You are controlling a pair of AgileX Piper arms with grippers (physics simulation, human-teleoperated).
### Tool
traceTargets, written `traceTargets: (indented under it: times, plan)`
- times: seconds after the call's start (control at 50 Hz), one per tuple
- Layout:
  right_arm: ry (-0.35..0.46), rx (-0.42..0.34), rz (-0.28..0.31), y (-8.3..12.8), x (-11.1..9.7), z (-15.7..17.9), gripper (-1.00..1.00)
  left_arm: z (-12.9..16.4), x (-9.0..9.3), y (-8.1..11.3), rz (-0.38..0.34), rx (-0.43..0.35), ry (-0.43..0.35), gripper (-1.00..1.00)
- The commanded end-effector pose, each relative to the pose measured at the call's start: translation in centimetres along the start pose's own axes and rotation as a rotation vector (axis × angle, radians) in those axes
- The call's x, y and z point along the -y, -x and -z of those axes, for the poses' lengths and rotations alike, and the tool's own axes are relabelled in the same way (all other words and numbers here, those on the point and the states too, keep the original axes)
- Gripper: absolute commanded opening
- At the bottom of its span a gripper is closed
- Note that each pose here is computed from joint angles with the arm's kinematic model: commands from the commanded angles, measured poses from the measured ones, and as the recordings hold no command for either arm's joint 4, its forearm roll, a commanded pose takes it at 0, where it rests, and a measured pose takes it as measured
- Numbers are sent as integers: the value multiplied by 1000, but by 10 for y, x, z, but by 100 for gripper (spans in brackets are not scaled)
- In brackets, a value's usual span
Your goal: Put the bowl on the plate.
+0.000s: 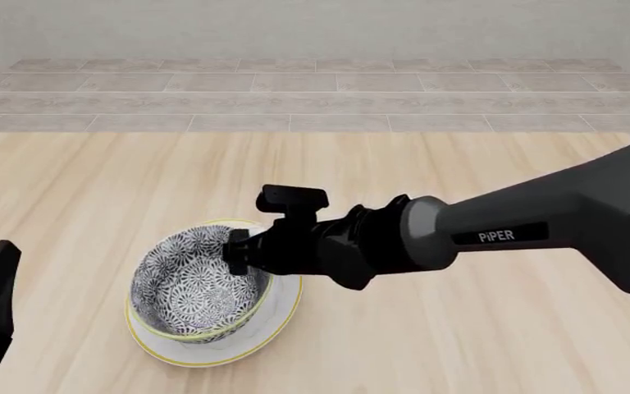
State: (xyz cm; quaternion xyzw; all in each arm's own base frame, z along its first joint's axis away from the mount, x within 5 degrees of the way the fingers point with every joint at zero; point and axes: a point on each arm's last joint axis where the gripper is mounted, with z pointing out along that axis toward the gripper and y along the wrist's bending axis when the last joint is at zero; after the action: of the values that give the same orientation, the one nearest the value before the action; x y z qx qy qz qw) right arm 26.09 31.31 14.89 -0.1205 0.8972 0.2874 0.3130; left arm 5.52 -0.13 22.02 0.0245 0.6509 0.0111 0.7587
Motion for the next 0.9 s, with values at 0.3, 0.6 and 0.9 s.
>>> traceTargets:
  times: [0.3, 0.6, 0.9]
  plan:
    - [10, 14, 31, 11, -8, 17, 100, 0, 0, 0, 1, -1, -3, 100]
    - [0, 17, 36, 15, -5, 18, 100, 0, 0, 0, 0, -1, -4, 100]
    - [-9, 21, 47, 22, -3, 22, 100, 0, 0, 0, -3, -1, -6, 100]
